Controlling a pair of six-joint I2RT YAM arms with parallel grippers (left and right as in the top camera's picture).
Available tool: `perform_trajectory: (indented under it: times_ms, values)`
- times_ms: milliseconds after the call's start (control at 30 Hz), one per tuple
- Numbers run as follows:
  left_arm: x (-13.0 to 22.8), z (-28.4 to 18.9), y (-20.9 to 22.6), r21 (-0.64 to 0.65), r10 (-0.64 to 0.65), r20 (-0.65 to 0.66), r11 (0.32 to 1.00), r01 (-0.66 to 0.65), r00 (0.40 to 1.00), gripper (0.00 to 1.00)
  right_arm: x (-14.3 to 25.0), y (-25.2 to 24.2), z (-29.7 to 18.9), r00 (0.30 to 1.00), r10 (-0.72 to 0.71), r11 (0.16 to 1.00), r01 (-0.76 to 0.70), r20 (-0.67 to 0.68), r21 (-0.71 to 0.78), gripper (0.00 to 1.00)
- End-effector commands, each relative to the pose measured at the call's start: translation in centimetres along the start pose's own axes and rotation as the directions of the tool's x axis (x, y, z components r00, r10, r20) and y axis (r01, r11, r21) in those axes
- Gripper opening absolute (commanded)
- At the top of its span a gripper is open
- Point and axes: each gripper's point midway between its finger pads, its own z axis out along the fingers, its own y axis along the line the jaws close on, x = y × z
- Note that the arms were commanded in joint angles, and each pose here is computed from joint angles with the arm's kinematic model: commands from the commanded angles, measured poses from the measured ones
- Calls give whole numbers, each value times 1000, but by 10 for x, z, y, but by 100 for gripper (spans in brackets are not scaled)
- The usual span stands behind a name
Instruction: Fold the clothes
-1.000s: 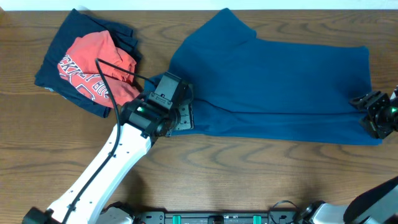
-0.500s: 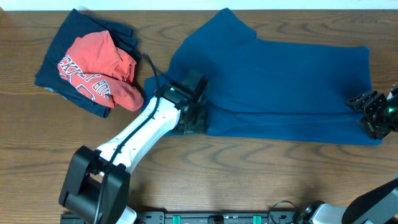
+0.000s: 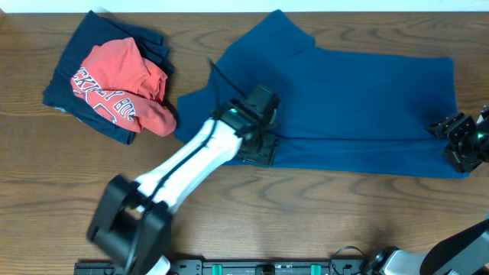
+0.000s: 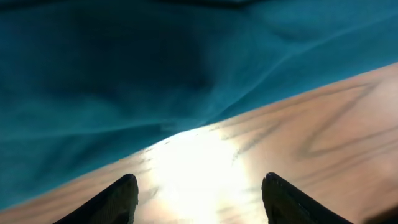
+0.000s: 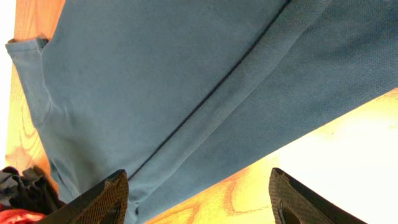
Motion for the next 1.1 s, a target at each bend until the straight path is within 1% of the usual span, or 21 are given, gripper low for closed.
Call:
perform_trajectory:
  times_ms: [0, 167, 267, 300, 367, 433, 467, 567, 700, 867, 1000, 1033, 1067]
  values:
    - [11, 25, 0, -13, 23, -68, 1000, -24, 997, 62, -2, 3, -2, 999, -31, 1000, 31, 11, 3, 71]
    - [17, 42, 4, -32, 17, -118, 999, -21, 993, 56, -3, 3, -2, 999, -31, 1000, 31, 11, 3, 71]
    - [11, 43, 9, -62, 21, -89, 998, -27, 996, 49, -3, 3, -2, 999, -31, 1000, 31, 11, 3, 71]
    - [6, 44, 9, -70, 25, -70, 997, -29, 997, 45, -3, 3, -2, 999, -31, 1000, 31, 11, 3, 71]
    - [1, 44, 7, -62, 29, -46, 998, -32, 999, 41, -3, 3, -2, 999, -31, 1000, 31, 11, 3, 71]
    - [-4, 44, 6, -55, 32, -28, 998, -34, 999, 39, -2, 3, -2, 999, -30, 1000, 30, 10, 3, 71]
    - [-5, 44, 6, -58, 33, -22, 998, -34, 999, 37, -2, 3, -2, 999, -31, 1000, 30, 10, 3, 71]
    - [-8, 44, 12, -96, 34, -9, 995, -35, 999, 36, -2, 3, -2, 1000, -30, 1000, 30, 9, 3, 71]
    - [-7, 45, 14, -101, 34, -13, 994, -35, 999, 36, -2, 3, -2, 1000, -30, 1000, 30, 9, 3, 71]
    - [-5, 50, 16, -108, 32, -26, 994, -34, 999, 31, -2, 3, -2, 1000, -30, 1000, 30, 9, 3, 72]
    - [-3, 59, 20, -127, 47, -47, 991, -53, 998, 19, -2, 3, -2, 1000, -30, 1000, 30, 9, 3, 72]
    - [-2, 60, 21, -128, 45, -51, 991, -51, 998, 11, -2, 3, -2, 1000, -30, 1000, 30, 9, 3, 72]
    - [-1, 60, 20, -125, 45, -54, 991, -52, 998, 6, -2, 3, -2, 1000, -30, 1000, 30, 10, 3, 72]
